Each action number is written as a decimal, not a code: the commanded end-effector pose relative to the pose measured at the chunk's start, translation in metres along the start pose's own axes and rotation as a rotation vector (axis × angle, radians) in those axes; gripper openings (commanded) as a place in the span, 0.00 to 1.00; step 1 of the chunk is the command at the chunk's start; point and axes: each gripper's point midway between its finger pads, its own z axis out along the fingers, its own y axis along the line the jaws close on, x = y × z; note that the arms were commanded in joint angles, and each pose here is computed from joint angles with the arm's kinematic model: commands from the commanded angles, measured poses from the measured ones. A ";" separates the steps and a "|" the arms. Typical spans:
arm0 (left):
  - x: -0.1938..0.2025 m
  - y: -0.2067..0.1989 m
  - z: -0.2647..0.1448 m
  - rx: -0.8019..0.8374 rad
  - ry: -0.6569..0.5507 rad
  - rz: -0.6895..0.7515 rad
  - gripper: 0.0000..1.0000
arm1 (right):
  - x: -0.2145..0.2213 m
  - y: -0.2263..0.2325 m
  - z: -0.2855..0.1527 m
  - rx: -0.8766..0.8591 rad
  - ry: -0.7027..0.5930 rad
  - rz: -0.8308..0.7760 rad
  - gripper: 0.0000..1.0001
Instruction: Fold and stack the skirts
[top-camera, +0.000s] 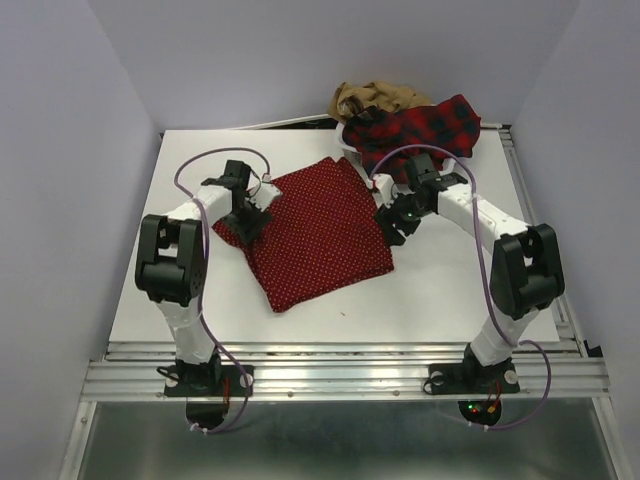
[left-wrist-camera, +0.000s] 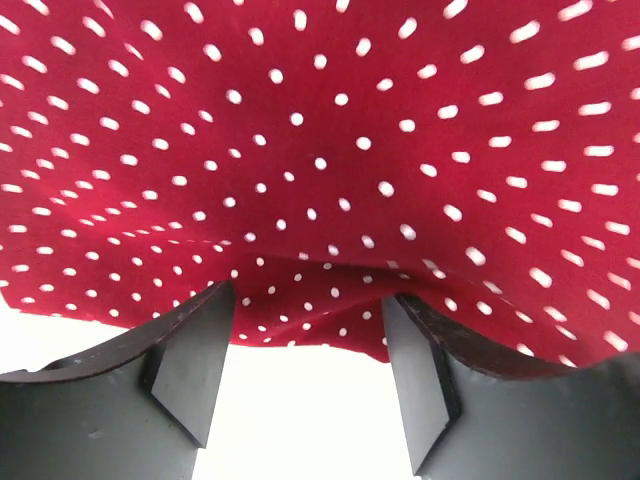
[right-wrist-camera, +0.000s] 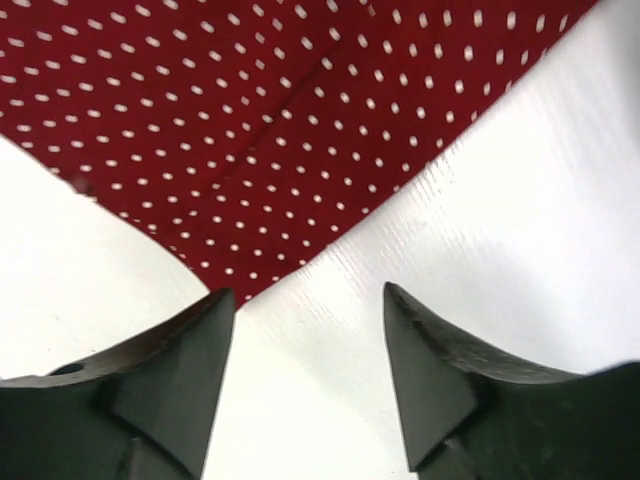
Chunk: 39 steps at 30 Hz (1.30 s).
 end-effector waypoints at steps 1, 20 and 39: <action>-0.046 -0.004 -0.060 0.059 -0.237 0.108 0.74 | -0.033 0.014 -0.026 -0.017 -0.122 -0.047 0.69; 0.053 -0.185 -0.093 0.186 -0.112 0.568 0.84 | 0.017 -0.002 0.044 0.272 0.035 -0.239 0.54; 0.034 -0.230 -0.130 0.249 -0.381 1.052 0.75 | -0.013 0.001 0.037 0.258 -0.020 -0.086 0.01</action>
